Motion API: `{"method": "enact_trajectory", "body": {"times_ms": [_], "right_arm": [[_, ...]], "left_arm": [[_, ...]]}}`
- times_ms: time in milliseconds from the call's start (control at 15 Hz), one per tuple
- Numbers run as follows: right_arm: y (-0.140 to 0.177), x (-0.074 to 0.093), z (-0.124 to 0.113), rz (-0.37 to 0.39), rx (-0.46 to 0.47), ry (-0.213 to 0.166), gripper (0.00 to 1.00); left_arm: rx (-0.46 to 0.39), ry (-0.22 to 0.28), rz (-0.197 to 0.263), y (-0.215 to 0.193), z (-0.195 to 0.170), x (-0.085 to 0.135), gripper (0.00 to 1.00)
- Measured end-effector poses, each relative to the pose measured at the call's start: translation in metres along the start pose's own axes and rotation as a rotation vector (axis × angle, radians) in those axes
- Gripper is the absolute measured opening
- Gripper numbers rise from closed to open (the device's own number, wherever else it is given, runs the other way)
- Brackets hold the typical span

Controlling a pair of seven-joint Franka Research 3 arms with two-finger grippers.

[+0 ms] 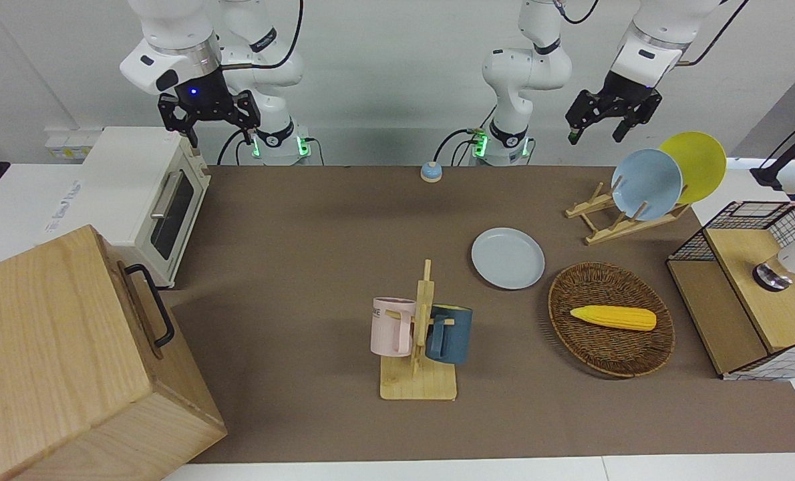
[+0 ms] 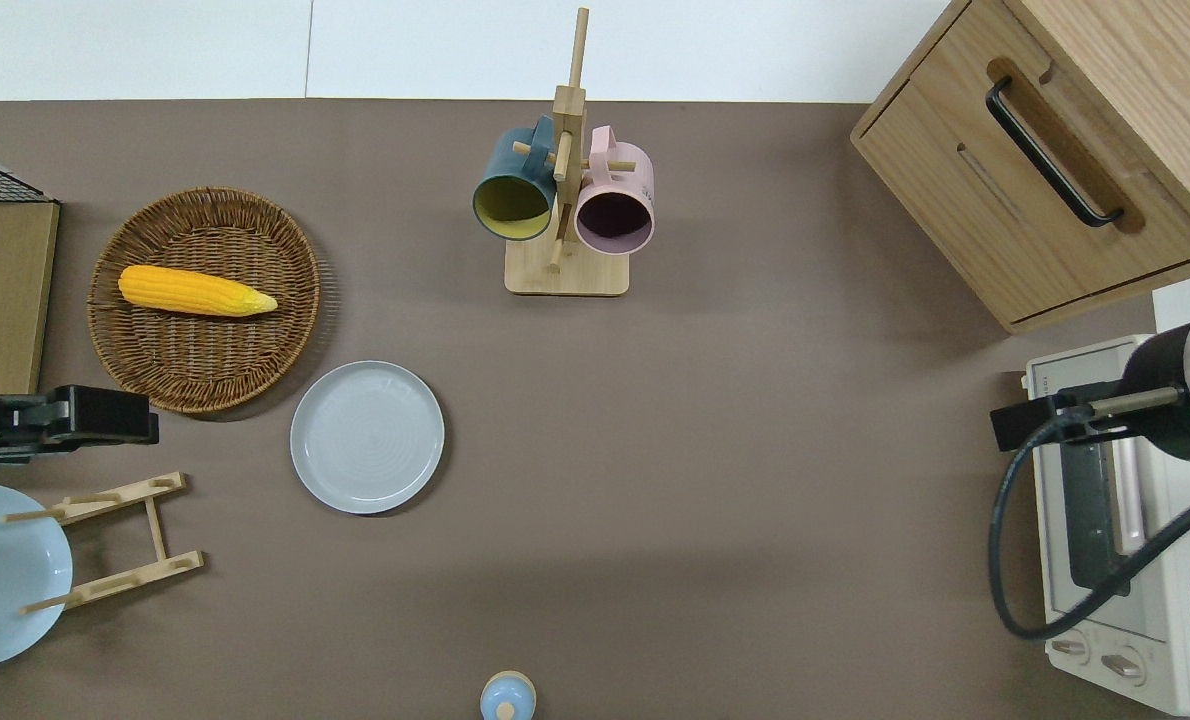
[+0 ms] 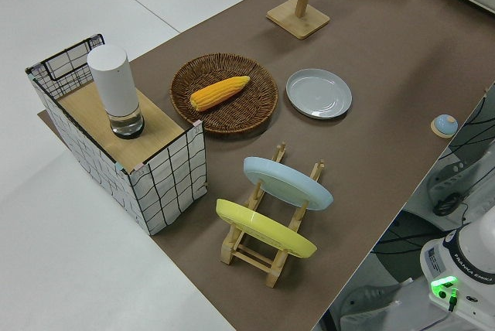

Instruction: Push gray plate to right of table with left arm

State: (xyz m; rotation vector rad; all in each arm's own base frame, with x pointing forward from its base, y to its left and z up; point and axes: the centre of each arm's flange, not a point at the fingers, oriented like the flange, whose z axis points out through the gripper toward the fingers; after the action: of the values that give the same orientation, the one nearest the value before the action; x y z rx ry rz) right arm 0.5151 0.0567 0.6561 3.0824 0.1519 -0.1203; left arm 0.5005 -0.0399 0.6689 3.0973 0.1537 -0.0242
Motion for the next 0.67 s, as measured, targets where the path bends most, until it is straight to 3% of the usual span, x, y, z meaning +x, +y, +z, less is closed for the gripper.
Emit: {"method": "enact_trajectory", "body": {"times_ms": [667], "right_arm": [[0.0000,0.0000,0.0000,0.000,0.000,0.000,1.00]], "left_arm": [[0.029,-0.008,-0.005,-0.0047,-0.0042,-0.0070,1.00]]}}
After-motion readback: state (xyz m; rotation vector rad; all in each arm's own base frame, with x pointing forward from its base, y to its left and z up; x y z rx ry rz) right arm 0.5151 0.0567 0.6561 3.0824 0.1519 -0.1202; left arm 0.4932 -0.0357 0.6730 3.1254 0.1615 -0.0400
